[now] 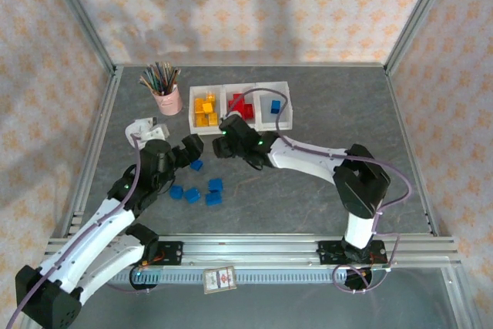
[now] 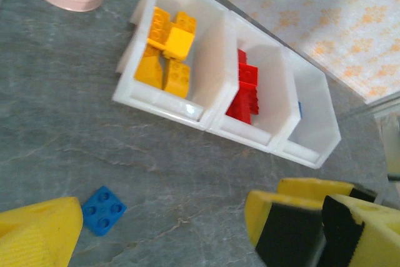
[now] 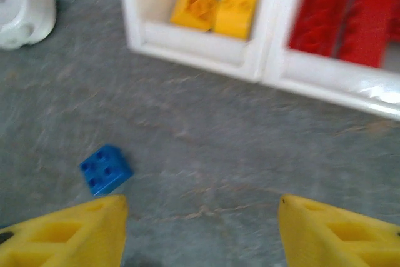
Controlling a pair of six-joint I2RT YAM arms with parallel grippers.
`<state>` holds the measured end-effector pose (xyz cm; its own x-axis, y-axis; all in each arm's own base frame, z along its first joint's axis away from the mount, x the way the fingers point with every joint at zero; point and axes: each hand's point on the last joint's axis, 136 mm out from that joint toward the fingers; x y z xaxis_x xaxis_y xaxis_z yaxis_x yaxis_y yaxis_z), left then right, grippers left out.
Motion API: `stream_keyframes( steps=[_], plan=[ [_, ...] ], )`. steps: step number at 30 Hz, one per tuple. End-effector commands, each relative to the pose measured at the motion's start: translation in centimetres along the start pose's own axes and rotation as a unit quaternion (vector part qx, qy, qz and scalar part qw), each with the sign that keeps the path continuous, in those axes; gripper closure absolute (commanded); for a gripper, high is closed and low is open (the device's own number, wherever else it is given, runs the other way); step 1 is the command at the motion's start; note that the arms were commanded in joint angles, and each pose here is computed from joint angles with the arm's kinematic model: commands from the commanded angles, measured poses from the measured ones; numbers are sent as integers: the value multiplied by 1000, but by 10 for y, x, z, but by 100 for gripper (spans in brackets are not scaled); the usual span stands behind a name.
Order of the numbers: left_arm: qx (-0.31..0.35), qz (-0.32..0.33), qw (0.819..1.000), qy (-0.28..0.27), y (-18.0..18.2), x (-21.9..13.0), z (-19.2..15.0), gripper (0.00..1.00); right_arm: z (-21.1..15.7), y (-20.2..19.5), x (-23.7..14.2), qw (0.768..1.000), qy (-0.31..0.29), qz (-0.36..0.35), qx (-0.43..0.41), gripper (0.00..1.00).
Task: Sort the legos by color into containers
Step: Pick up the lego from the middle-left of the table.
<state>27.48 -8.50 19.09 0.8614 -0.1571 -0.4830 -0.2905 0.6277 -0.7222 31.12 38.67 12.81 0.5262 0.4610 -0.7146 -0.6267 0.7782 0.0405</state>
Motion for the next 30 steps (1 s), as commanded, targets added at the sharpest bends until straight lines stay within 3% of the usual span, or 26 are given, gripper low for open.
stream_keyframes(
  steps=[1,7,13,30],
  plan=[
    [-10,55,998,-27,32,-10,6,1,-16,27,18,999,25,23,-42,32],
    [-23,68,996,-58,46,-30,16,1,-28,65,41,994,43,57,-86,27],
    [-38,71,994,-79,54,-42,22,1,-28,71,70,991,57,42,-117,26],
    [-39,81,992,-91,61,-43,25,1,-33,76,120,980,92,24,-177,41]
  ],
)
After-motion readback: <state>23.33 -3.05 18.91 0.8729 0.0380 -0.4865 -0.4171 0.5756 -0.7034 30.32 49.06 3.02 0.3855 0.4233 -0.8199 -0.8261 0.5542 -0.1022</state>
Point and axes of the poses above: each hand's point on the last joint's axis, 136 mm out from that joint toward the fingers, its own x axis out along the fingers, its own y axis along the line the jaws close on, z = x × y, and after that the axes turned 15 degrees about -x, right-handed
